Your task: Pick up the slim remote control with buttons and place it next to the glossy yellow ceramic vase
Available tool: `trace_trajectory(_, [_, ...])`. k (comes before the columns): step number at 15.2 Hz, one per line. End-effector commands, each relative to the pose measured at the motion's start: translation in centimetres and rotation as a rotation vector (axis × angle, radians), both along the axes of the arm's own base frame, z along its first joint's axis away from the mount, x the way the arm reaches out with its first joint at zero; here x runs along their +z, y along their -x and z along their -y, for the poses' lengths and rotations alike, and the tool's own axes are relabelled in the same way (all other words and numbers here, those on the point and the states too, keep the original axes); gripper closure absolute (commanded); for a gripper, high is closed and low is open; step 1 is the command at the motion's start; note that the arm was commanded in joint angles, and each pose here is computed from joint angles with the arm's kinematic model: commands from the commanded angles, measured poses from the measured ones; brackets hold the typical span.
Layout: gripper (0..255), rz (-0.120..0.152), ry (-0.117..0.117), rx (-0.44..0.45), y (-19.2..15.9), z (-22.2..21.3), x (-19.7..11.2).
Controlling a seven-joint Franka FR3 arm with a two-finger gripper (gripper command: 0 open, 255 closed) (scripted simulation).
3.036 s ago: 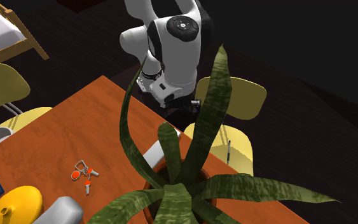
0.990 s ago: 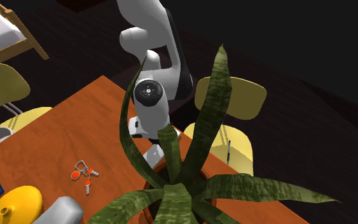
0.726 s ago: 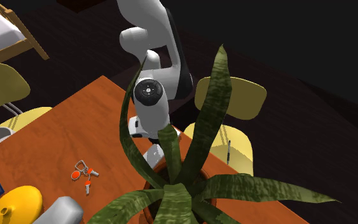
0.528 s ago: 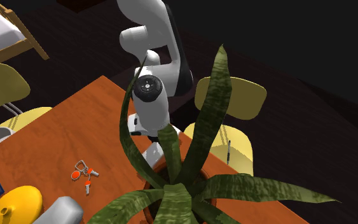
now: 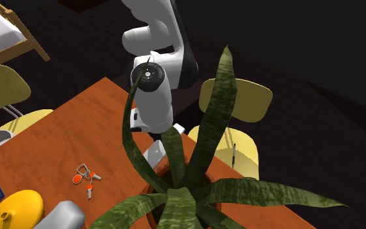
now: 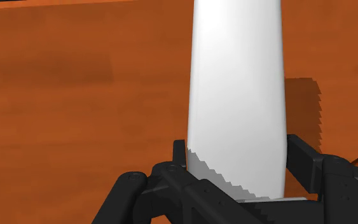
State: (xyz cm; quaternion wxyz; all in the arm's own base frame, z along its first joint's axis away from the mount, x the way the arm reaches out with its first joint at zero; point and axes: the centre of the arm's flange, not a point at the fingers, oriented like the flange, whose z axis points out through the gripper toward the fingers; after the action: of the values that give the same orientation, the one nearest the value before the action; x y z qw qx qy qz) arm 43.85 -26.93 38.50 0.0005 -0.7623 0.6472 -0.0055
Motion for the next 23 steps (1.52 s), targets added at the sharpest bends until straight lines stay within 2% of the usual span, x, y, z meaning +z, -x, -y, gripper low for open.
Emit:
trace_trajectory(1, [255, 0.0, 0.0, 0.0, 0.0, 0.1, 1.1])
trace_trajectory(15, [255, 0.0, 0.0, 0.0, 0.0, 0.1, 8.3])
trace_trajectory(23, [255, 0.0, 0.0, 0.0, 7.6, 7.4, 8.3])
